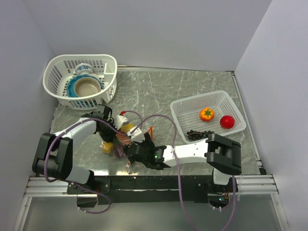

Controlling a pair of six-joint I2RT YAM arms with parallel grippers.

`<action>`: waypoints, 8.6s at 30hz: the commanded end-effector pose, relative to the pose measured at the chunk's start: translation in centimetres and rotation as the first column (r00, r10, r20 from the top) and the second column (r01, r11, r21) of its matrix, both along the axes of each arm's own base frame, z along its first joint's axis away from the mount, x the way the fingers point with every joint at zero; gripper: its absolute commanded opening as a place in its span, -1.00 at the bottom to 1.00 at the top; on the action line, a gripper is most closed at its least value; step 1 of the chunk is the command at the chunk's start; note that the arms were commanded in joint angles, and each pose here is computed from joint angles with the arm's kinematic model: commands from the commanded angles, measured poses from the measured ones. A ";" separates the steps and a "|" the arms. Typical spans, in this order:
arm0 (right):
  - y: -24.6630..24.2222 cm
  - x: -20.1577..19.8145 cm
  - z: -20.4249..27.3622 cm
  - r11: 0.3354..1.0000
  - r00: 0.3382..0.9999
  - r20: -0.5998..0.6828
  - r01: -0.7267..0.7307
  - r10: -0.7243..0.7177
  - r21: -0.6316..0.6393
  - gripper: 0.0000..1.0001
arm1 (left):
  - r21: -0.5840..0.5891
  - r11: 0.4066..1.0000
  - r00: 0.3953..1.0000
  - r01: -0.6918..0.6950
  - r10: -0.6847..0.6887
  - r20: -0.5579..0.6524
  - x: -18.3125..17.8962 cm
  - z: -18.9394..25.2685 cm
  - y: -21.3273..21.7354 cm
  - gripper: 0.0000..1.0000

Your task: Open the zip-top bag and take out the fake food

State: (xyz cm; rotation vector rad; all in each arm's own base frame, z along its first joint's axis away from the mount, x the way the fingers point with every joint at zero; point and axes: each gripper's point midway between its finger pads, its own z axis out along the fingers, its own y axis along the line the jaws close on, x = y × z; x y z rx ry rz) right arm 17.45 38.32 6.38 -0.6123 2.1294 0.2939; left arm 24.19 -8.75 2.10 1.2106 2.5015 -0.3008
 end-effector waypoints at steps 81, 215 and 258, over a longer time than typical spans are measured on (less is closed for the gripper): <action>-8.8 -0.2 9.4 0.989 0.985 0.156 0.051 -0.073 0.142 0.40 | -0.068 0.997 0.999 -0.043 0.044 0.005 0.1 2.1 0.2 -0.98; -8.5 2.2 3.9 0.989 0.987 0.073 0.140 -0.144 0.056 1.00 | -0.053 0.995 0.996 -0.081 0.079 -0.038 -0.2 0.2 2.4 -0.98; 6.1 -0.6 3.1 0.933 0.952 0.084 -0.304 0.293 0.194 1.00 | -0.143 0.986 0.994 -0.091 0.081 -0.072 -0.5 1.3 0.7 -0.98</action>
